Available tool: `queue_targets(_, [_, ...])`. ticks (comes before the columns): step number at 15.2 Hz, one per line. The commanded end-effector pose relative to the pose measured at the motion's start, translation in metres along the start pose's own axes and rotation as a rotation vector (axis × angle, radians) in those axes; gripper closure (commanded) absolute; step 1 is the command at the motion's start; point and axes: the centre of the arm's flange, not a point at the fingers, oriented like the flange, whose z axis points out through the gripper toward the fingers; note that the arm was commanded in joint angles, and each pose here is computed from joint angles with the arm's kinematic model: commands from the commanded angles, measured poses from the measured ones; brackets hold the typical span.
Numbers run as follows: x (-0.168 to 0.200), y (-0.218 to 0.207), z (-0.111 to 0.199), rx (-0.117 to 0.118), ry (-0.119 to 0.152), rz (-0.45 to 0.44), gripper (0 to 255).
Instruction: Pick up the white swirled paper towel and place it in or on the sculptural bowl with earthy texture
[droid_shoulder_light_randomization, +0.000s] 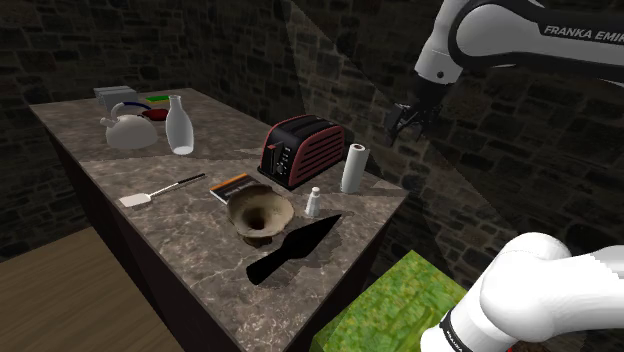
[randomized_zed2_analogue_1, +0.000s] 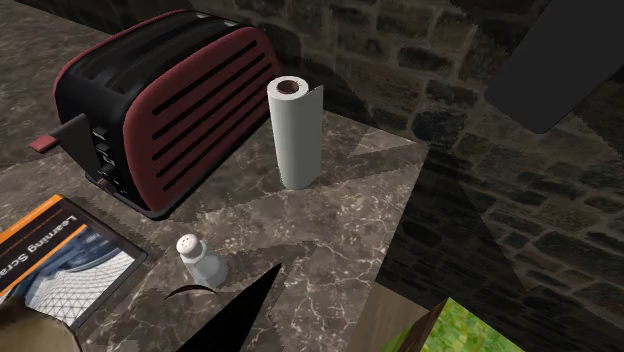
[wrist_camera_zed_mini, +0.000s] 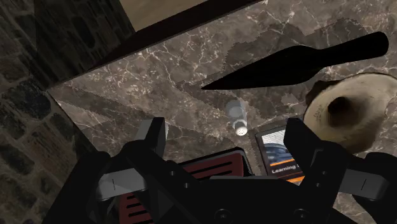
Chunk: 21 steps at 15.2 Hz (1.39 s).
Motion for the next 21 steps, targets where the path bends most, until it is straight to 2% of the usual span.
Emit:
queue_targets(1, [0.0, 0.0, 0.0, 0.0, 0.0, 0.0, 0])
queue_targets(21, [0.207, 0.093, 0.144, -0.027, -0.051, 0.009, 0])
